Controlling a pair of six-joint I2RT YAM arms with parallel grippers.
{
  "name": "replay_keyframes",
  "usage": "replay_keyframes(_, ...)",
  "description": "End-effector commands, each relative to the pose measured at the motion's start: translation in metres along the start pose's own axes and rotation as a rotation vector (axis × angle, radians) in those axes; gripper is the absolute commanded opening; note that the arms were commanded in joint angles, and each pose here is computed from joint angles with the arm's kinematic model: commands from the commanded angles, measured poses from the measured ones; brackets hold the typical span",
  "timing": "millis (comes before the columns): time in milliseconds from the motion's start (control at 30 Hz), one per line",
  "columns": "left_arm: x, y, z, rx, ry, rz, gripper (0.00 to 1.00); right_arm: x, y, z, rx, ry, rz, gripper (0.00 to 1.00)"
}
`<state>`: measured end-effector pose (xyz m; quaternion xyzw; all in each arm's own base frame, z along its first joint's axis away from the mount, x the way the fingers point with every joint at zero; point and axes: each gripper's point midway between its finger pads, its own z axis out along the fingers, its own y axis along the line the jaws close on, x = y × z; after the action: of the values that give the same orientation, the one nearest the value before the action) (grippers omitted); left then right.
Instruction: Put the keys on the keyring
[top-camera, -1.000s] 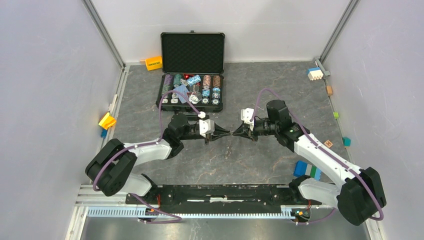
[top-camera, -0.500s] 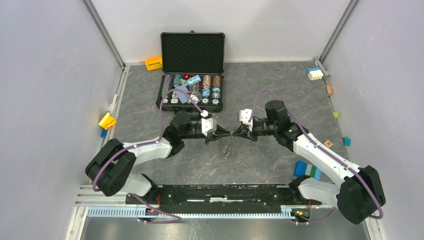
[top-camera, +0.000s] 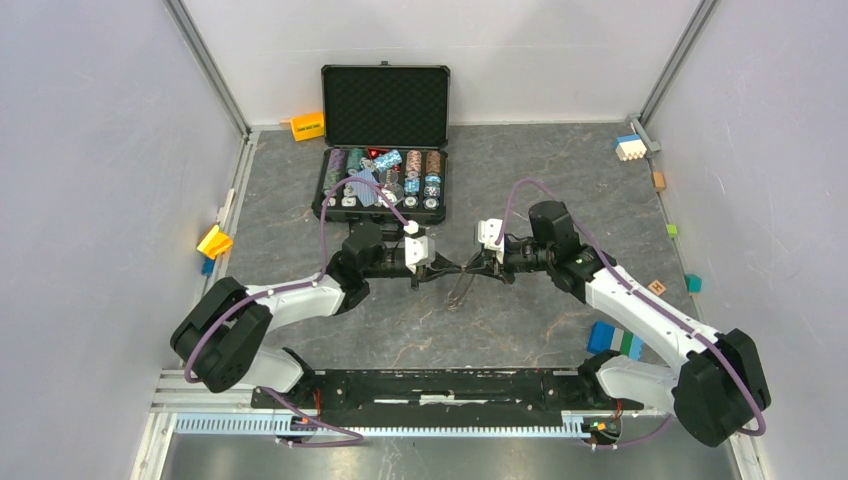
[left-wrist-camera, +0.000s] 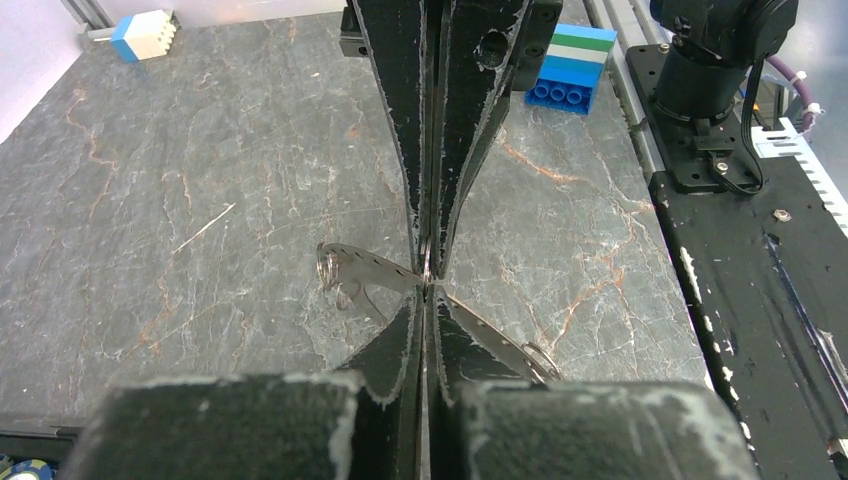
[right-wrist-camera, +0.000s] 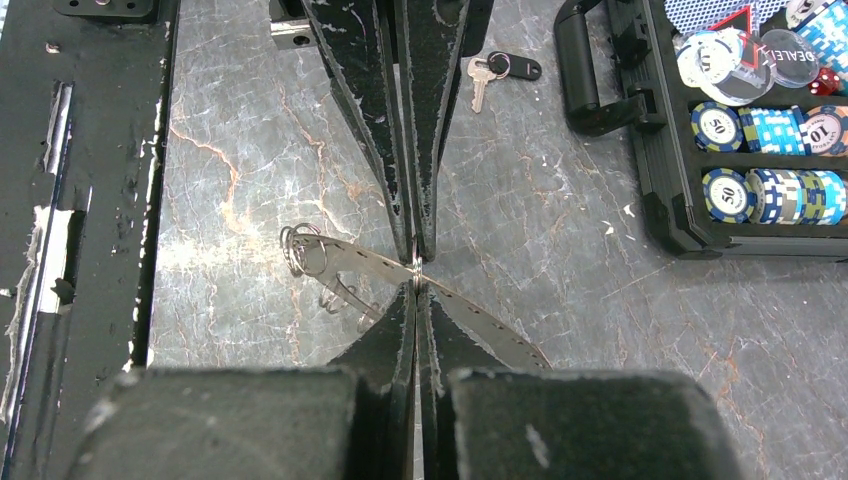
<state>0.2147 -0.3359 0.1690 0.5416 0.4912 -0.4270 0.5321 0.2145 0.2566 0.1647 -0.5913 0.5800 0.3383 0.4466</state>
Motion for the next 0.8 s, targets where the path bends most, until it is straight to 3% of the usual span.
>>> replay_keyframes(0, -0.029, 0.007, 0.004, 0.003, -0.064, 0.105, 0.02, -0.02, -0.003, 0.001, -0.008, -0.047, -0.041, 0.0)
replay_keyframes(333, -0.033, 0.002, 0.001, 0.025, -0.065, 0.119, 0.02, -0.013, -0.005, 0.001, 0.01, -0.028, -0.043, 0.01)
replay_keyframes(600, -0.021, 0.008, -0.006, 0.019, 0.079, 0.164, 0.02, -0.011, -0.007, 0.003, 0.006, -0.015, -0.044, 0.3)
replay_keyframes(767, -0.019, 0.014, -0.012, 0.007, 0.154, 0.184, 0.02, -0.018, -0.008, 0.001, 0.001, -0.023, -0.062, 0.43)
